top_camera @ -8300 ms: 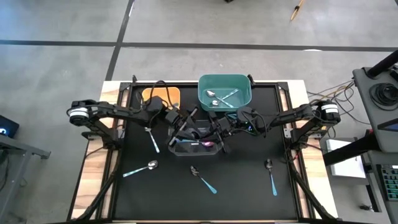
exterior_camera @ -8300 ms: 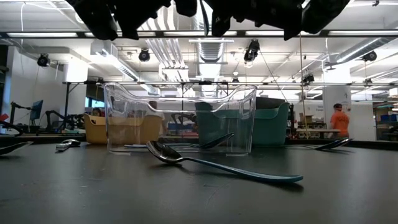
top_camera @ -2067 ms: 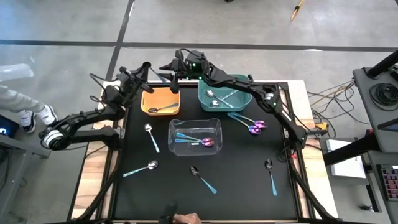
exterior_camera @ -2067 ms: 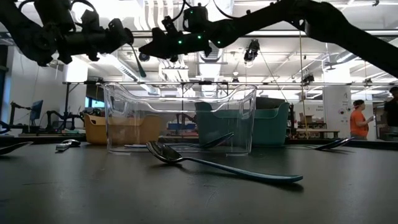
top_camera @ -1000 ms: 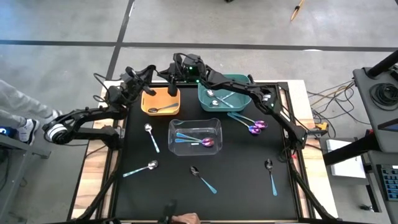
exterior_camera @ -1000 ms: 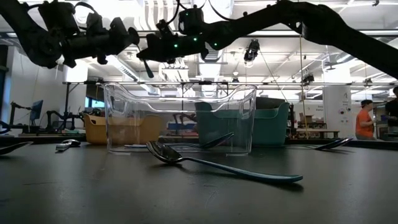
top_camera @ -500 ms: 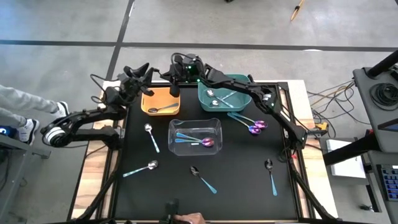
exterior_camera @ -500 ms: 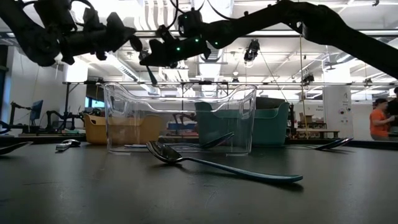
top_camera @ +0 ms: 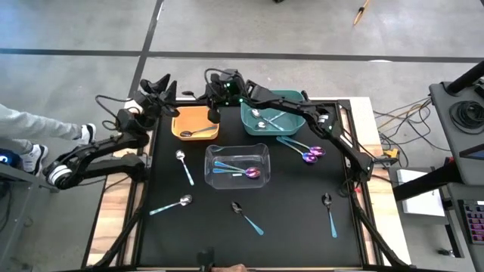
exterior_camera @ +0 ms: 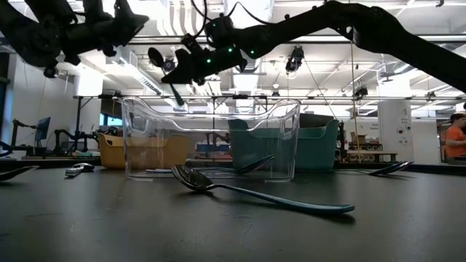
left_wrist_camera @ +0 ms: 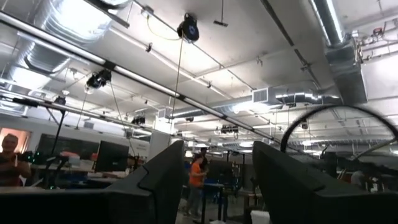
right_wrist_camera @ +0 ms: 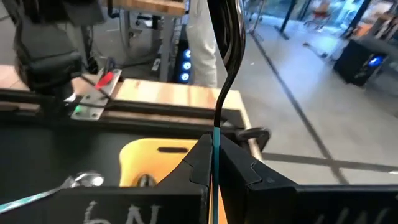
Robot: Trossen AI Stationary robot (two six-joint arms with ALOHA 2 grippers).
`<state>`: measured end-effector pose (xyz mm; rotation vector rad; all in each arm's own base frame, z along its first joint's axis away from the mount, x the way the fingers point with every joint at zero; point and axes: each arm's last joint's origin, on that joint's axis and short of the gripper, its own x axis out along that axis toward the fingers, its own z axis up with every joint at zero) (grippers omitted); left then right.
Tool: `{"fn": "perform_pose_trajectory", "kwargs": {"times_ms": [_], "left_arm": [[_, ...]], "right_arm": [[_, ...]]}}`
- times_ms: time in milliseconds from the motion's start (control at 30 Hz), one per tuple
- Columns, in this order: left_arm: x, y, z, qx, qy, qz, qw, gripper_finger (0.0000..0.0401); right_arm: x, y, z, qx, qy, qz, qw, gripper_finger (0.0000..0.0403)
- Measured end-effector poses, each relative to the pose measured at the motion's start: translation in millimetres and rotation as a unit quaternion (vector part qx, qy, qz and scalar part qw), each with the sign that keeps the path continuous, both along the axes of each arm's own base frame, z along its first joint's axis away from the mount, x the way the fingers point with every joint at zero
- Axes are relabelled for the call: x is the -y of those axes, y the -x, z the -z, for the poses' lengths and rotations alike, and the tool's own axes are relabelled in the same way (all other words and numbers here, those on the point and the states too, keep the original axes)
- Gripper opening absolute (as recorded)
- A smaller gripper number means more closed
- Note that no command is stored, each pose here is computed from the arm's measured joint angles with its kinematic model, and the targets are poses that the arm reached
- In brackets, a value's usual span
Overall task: Sort silverware by color (type)
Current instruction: Put the blue spoon into the yellow bin
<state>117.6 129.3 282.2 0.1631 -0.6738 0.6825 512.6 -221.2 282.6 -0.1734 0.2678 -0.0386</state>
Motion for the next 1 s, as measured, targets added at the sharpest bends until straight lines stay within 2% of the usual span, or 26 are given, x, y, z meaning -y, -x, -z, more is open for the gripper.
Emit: {"fn": "perform_pose_trajectory", "kwargs": {"times_ms": [100, 200, 300, 400, 467, 567, 767, 833, 900, 1000], "left_arm": [[3.8, 3.4, -4.1, 0.007, -0.008, 0.0, 1.0, 0.0173], [4.7, 4.3, -3.4, -0.005, 0.006, -0.001, 1.0, 0.0172], [2.4, 2.1, 0.8, -0.041, 0.052, 0.003, 0.998, 0.0167], [-2.1, -4.2, 0.8, -0.118, 0.113, 0.028, 0.986, 0.0159], [-4.4, -8.0, -4.3, -0.177, 0.147, 0.044, 0.972, 0.0156], [-5.6, -10.7, -17.1, -0.27, 0.194, 0.051, 0.942, 0.0155], [-3.3, -9.8, -42.9, -0.414, 0.288, 0.056, 0.862, 0.0161], [-4.7, -10.7, -46.6, -0.444, 0.304, 0.053, 0.841, 0.0171], [-7.3, -13.0, -47.9, -0.464, 0.308, 0.055, 0.829, 0.0185], [-12.3, -16.9, -48.8, -0.481, 0.305, 0.049, 0.82, 0.0209]], "right_arm": [[-4.9, -4.3, 10.7, -0.017, -0.008, -0.005, 1.0, 0.0008], [-12.0, -8.2, 15.5, -0.024, -0.009, -0.014, 1.0, 0.0008], [-16.3, -9.4, 21.4, -0.044, -0.01, -0.021, 0.999, 0.0008], [-16.0, -8.6, 27.3, -0.065, -0.012, -0.018, 0.998, 0.0008], [-15.6, -8.4, 27.9, -0.067, -0.012, -0.017, 0.998, 0.0008], [-15.3, -8.0, 25.7, -0.063, -0.003, -0.019, 0.998, 0.0008], [-15.4, -8.0, 25.8, -0.064, 0.009, -0.023, 0.998, 0.0008], [-15.3, -8.0, 25.7, -0.063, 0.013, -0.024, 0.998, 0.0008], [-15.3, -8.0, 25.7, -0.064, 0.015, -0.025, 0.998, 0.0008], [-15.3, -8.0, 25.7, -0.064, 0.016, -0.025, 0.998, 0.0008]]}}
